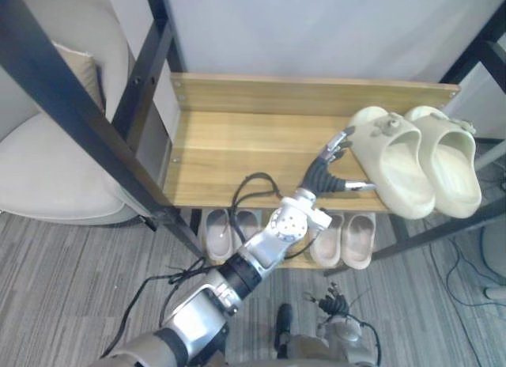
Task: Organize the slippers on the shoe rack
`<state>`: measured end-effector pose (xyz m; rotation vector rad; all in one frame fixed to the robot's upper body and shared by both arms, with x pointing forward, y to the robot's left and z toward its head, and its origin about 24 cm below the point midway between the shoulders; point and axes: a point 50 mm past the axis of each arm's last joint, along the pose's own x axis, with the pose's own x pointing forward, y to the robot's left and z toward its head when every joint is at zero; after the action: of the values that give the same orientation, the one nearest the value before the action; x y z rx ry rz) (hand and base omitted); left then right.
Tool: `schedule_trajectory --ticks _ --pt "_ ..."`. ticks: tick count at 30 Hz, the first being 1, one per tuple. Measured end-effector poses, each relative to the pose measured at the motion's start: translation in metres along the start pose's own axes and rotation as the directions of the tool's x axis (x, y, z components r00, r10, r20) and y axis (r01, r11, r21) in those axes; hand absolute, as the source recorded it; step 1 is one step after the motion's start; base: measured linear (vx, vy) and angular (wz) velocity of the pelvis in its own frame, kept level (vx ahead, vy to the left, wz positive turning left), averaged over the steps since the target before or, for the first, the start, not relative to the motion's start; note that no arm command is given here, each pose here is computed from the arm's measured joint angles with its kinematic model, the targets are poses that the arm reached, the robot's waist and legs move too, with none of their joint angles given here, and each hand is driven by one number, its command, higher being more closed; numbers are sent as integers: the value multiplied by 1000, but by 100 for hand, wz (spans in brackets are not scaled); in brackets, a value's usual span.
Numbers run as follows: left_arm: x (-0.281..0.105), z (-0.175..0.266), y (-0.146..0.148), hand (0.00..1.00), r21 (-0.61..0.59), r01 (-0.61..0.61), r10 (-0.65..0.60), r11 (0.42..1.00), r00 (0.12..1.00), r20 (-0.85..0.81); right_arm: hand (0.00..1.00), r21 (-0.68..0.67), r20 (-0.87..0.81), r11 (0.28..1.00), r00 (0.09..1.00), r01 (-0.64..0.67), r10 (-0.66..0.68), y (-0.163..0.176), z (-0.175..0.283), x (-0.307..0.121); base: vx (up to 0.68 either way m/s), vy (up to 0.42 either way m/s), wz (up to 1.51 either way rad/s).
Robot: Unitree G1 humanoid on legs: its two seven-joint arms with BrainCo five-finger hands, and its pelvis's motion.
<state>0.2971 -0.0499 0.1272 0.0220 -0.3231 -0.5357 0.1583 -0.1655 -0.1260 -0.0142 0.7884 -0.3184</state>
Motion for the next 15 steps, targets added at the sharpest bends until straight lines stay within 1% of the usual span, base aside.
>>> schedule_trajectory --ticks 6,12,15 --pt "2 -1 -1 0 14 7 -7 1000 1000 0 0 0 -13 1000 1000 9 -9 -4 -6 -3 6 6 -13" --pt "3 4 -12 0 52 61 -63 997 998 21 0 2 -4 1000 1000 7 -7 -3 -3 -2 19 5 -9" --pt "4 6 -13 0 65 53 -55 996 998 30 0 5 6 1000 1000 4 -4 -1 1 -1 18 7 -14"
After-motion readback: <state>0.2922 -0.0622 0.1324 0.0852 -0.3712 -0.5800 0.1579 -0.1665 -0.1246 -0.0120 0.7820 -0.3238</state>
